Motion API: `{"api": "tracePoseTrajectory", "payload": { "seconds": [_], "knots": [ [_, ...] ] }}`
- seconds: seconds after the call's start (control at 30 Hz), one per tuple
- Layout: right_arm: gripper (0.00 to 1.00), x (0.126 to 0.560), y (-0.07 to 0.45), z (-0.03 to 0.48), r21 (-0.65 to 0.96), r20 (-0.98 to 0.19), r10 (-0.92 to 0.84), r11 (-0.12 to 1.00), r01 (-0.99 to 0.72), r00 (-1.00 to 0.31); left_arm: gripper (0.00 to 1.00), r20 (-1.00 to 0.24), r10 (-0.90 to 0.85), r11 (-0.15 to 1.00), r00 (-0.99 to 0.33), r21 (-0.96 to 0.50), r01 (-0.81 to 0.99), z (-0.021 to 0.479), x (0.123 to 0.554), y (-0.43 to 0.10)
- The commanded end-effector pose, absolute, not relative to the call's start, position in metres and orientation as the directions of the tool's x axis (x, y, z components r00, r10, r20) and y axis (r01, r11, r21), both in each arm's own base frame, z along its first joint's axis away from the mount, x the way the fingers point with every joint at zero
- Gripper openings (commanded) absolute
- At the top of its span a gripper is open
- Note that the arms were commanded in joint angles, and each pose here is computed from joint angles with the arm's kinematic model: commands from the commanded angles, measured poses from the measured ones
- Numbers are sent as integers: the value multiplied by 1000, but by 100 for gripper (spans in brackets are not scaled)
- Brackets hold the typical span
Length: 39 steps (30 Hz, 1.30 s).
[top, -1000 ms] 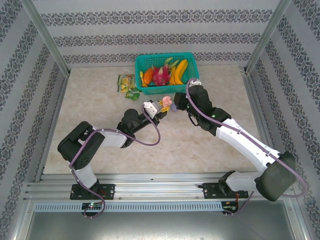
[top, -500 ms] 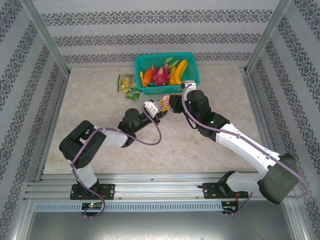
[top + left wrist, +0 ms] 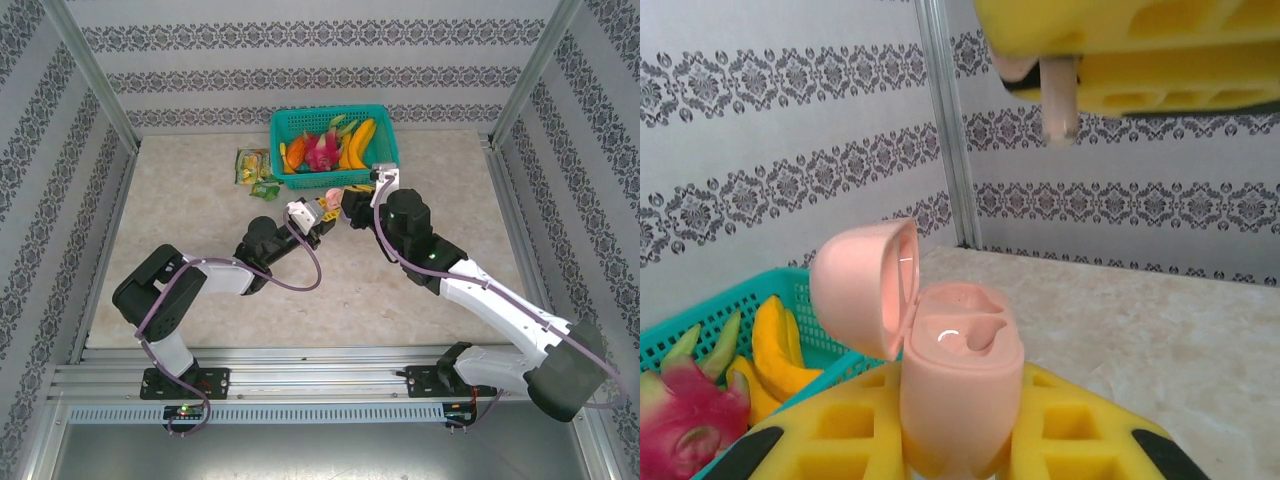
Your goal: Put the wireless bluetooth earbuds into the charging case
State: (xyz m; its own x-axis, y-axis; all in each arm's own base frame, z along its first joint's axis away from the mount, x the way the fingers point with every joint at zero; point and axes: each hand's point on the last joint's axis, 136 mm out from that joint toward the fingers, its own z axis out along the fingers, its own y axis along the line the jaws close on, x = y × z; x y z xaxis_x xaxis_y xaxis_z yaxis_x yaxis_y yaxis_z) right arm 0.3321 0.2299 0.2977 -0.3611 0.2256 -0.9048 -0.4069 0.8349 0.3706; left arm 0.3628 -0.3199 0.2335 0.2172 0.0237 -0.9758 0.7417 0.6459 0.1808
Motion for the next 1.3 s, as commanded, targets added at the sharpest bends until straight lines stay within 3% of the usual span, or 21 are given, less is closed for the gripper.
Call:
{"api": "tracePoseTrajectory", "payload": {
  "seconds": [0.0,1.27],
  "knots": [
    [25,327,234,305,365,-917,231,814,-452,-324,0,-963,-30,628,269,191,754,260,351,-324],
    [24,339,232,283,425,-888,278,803,-418,-368,0,-955,-44,609,295,208,765,276,341,-329]
  ]
}}
